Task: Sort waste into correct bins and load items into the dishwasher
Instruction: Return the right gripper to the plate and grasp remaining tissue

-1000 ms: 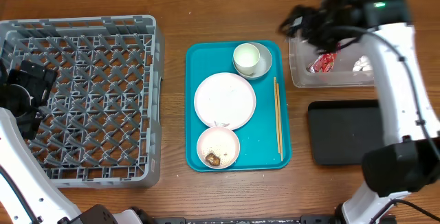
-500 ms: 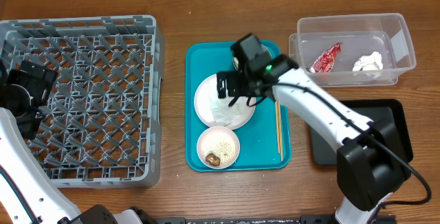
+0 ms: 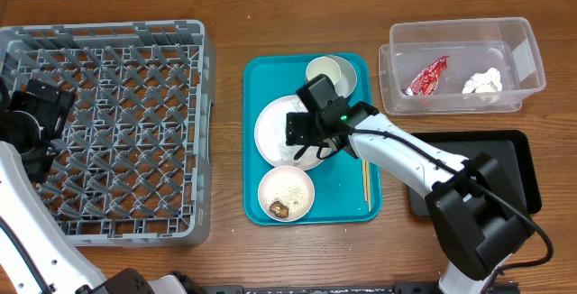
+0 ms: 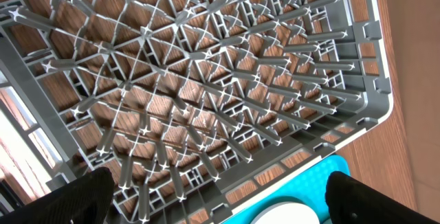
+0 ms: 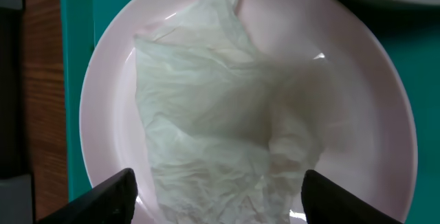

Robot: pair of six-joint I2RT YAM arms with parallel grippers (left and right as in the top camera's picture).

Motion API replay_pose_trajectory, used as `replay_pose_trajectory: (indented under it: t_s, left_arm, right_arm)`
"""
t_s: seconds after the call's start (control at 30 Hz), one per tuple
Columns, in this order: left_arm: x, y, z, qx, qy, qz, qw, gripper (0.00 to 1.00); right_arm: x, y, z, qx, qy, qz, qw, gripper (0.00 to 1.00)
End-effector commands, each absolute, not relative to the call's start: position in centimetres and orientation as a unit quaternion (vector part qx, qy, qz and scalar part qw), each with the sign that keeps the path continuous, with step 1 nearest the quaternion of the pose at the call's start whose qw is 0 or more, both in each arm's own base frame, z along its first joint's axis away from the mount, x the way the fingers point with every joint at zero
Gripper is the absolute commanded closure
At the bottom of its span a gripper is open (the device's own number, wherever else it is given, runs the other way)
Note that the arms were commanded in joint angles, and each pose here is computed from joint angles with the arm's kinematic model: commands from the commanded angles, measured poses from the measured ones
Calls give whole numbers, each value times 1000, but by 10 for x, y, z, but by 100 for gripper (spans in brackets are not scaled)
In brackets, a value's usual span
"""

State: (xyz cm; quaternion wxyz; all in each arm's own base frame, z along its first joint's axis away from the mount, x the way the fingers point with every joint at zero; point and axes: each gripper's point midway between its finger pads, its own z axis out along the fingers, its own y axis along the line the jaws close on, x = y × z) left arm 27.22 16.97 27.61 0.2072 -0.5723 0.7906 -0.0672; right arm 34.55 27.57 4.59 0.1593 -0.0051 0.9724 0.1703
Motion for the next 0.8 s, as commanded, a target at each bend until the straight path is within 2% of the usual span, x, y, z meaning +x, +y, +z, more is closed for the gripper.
replay_pose_trajectory:
  t_s: [0.0,0.1,0.2,0.3,0.4,0.43,0.57,0.77]
  left_arm:
    - [275,171,283,-575,786,-72,217,0]
    - [275,171,283,-575,786,-72,217,0]
    - [275,171,283,-575,786,-72,217,0]
    - [275,171,283,-575,786,-72,217,1]
    - [275,171,283,-575,786,-72,217,0]
    - [275,171,283,-575,786,-72,217,0]
    - [275,171,283,-575,786,-72,217,0]
    - [275,171,283,-575,786,-72,217,0]
  right_arm:
    - [344,274,22,18,978,149,147,24]
    - [342,279,7,16,979,153,133,25]
    - [343,281,7,16,979,156,131,34]
    - [344,281,8,16,979,157,132,55]
    - [345,282,12,16,979,155,130,90]
    - [346,283,16,16,979,155,129,96]
    - [355,287,43,25,978,156,139,96]
    - [396,281,133,66,956,196,208,96]
